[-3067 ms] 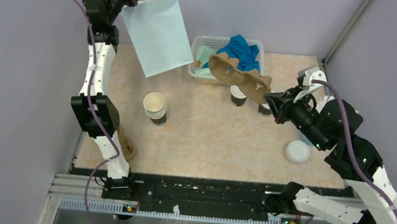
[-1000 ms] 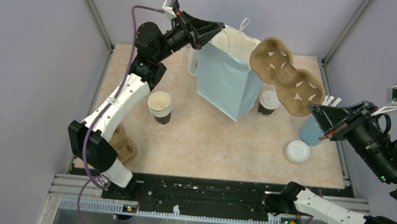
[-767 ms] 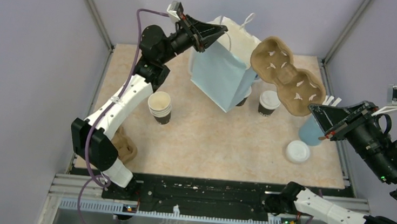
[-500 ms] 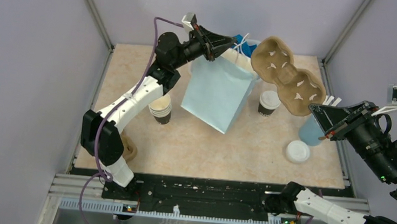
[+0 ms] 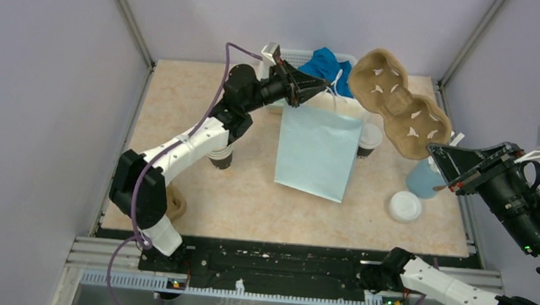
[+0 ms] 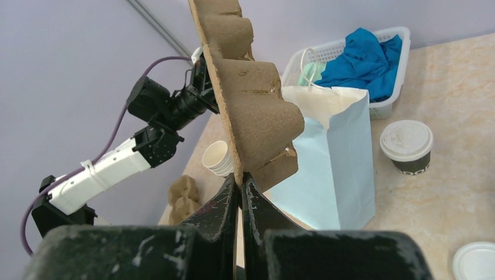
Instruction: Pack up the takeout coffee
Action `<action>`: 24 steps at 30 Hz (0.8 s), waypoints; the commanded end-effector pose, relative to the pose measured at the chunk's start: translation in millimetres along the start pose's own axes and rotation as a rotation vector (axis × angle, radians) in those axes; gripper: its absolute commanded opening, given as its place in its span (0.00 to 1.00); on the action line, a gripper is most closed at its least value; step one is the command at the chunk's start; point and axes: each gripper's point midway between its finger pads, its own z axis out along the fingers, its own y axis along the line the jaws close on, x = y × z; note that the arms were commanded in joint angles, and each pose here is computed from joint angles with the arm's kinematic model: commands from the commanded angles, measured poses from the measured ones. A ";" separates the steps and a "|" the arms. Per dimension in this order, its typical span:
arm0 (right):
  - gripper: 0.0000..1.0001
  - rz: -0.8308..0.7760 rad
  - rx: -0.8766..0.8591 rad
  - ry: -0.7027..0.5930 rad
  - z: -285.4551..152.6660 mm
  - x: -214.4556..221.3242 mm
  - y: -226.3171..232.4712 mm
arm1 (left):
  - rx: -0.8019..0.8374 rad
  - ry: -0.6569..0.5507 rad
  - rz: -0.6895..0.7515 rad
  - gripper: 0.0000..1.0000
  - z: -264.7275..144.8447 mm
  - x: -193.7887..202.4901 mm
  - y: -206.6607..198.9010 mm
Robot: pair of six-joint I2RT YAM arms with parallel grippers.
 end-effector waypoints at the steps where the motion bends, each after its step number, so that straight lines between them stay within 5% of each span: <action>1: 0.00 -0.005 -0.008 -0.029 0.7 -5.8 1.6 | 0.115 0.028 0.057 0.00 -13.4 21.3 -26.3; 9: 0.00 0.027 -0.039 0.051 11.3 18.6 8.8 | -0.067 0.007 0.080 0.09 -72.1 61.0 16.6; 24: 0.00 0.236 -0.192 0.242 -21.2 37.7 44.0 | -0.334 0.178 0.282 0.79 -134.5 122.4 28.4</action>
